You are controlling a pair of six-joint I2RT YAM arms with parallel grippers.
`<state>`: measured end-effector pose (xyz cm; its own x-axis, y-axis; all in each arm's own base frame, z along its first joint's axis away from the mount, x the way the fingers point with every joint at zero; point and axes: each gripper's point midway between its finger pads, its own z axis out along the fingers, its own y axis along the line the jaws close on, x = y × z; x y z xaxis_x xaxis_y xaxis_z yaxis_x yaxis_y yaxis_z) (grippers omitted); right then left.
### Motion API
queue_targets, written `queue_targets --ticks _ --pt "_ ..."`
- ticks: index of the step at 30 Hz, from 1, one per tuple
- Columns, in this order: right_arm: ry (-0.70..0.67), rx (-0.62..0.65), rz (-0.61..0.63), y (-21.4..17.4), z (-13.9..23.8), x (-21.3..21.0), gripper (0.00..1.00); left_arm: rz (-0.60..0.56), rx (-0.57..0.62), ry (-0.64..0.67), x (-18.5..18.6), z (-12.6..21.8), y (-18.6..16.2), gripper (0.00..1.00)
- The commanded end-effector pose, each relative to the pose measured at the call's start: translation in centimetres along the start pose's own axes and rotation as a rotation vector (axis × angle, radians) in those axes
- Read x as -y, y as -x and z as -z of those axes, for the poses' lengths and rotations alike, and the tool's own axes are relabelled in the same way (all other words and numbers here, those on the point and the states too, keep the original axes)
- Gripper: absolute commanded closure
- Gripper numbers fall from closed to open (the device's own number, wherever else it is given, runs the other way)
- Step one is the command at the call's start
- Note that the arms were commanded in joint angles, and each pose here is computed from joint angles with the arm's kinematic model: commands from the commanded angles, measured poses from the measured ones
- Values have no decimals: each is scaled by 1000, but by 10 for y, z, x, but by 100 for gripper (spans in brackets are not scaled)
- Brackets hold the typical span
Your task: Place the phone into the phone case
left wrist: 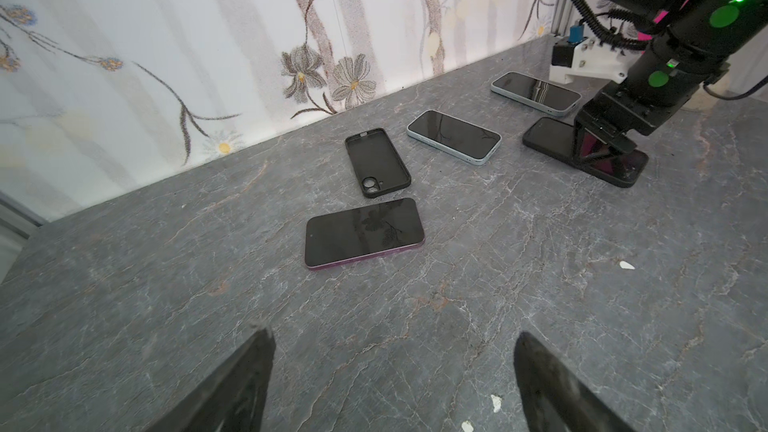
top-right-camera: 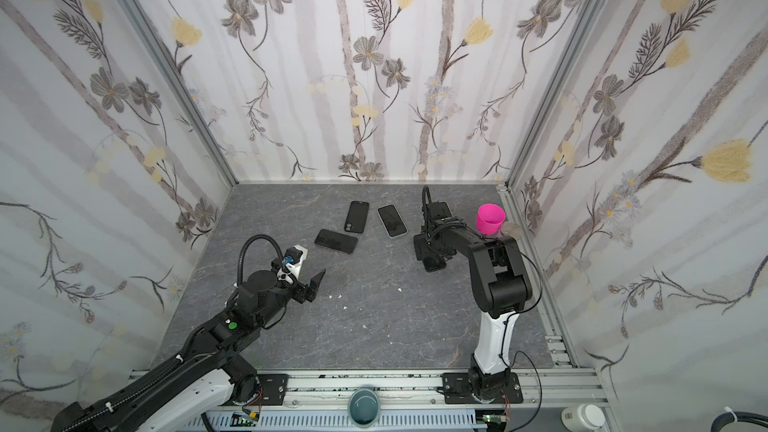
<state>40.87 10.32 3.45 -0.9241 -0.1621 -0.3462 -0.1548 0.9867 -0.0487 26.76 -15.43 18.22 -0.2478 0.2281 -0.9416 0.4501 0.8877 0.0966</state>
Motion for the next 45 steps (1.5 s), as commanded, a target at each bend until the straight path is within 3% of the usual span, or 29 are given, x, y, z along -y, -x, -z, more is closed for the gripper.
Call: queue_targets --ticks 1,8,13,21,31,45 --pt "-38 42 -16 10 12 6 10 32 21 33 -8 0 9 10" --pt "-32 98 -11 23 33 1 5 52 14 68 -17 -1 10 10" --pt "2 202 24 44 63 -15 8 88 -15 104 -27 -7 13 12" --pt "58 391 175 62 110 -56 16 130 -116 141 -35 -29 10 19" --pt "84 462 180 46 119 -58 22 234 -220 83 -20 -86 18 43" --pt "153 481 222 37 124 -68 25 324 -401 13 -6 -189 6 47"
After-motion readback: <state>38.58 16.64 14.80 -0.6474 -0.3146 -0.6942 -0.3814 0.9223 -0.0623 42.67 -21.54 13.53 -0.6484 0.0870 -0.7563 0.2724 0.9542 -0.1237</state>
